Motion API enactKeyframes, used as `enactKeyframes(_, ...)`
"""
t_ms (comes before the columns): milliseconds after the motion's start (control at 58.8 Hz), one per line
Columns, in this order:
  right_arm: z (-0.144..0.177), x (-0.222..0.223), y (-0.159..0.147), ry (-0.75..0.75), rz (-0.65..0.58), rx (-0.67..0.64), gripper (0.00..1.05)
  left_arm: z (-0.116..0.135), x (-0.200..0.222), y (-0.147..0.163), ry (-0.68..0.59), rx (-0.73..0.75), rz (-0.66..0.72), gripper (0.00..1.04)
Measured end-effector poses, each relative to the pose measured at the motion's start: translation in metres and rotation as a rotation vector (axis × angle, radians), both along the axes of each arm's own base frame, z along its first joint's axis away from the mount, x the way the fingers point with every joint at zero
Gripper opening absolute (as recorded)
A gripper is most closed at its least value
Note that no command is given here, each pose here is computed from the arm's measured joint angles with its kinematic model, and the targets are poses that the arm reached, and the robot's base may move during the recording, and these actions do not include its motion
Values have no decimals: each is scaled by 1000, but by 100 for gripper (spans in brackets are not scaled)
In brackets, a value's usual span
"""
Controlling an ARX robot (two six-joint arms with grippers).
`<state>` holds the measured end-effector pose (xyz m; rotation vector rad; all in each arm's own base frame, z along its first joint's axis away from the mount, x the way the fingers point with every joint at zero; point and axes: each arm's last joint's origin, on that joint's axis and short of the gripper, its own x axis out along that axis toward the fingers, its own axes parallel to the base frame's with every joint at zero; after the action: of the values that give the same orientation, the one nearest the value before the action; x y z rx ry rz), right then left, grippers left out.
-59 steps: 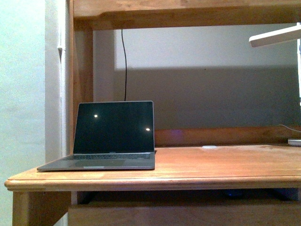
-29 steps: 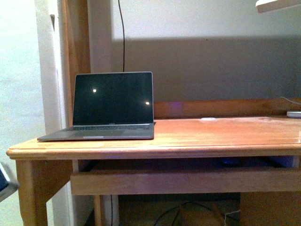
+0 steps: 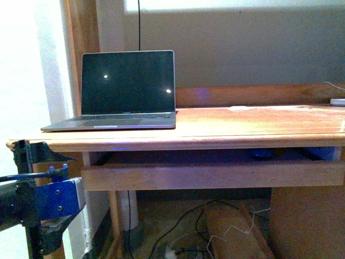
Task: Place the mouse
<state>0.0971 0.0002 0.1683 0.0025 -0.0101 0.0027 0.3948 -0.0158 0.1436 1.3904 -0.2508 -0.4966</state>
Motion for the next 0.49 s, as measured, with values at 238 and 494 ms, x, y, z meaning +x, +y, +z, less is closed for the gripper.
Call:
enactKeyframes(238,0,0,0,0,0,0,97,-20,38,-5,-73,57,-53,97)
enactKeyframes(494,0,0,0,0,0,0,97,-28,60,-15,-79,44,-123,97)
